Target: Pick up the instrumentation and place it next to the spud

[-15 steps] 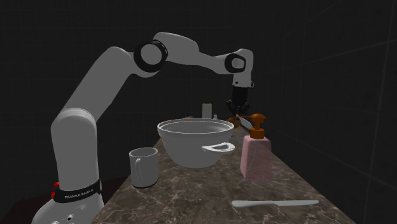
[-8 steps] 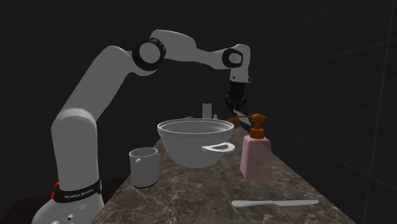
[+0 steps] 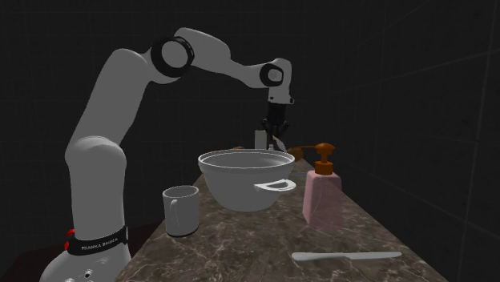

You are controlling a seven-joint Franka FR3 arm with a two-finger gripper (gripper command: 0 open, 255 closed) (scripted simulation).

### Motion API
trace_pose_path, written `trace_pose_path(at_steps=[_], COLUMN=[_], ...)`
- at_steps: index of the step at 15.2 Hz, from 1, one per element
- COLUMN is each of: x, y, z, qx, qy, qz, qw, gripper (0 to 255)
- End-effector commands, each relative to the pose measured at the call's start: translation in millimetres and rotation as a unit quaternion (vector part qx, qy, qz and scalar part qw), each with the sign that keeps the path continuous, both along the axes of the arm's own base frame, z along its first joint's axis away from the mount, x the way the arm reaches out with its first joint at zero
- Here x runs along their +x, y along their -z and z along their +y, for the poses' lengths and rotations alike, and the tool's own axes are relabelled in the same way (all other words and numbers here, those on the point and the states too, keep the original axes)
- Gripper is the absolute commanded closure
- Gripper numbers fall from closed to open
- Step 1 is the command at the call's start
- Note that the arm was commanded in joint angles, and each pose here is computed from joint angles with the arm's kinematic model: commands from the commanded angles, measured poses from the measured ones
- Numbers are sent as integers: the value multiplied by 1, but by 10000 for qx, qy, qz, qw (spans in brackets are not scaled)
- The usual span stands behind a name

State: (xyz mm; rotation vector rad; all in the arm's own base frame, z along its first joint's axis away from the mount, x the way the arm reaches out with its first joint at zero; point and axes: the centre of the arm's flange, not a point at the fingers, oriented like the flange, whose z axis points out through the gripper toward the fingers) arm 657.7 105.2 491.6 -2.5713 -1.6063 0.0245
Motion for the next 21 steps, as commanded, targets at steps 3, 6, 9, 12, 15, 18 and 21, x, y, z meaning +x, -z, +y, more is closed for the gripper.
trace_pose_path(at_steps=[3, 6, 9, 12, 15, 18, 21], x=[-23, -40, -58, -75, -93, -110, -110], y=[1, 1, 0, 0, 0, 0, 16], z=[48, 84, 120, 155, 191, 226, 226], qx=[-1, -1, -1, -1, -1, -1, -1], qy=[5, 5, 5, 5, 5, 5, 5], qz=[1, 1, 1, 1, 1, 1, 1], qw=[10000, 10000, 10000, 10000, 10000, 10000, 10000], gripper=[255, 255, 255, 255, 255, 255, 255])
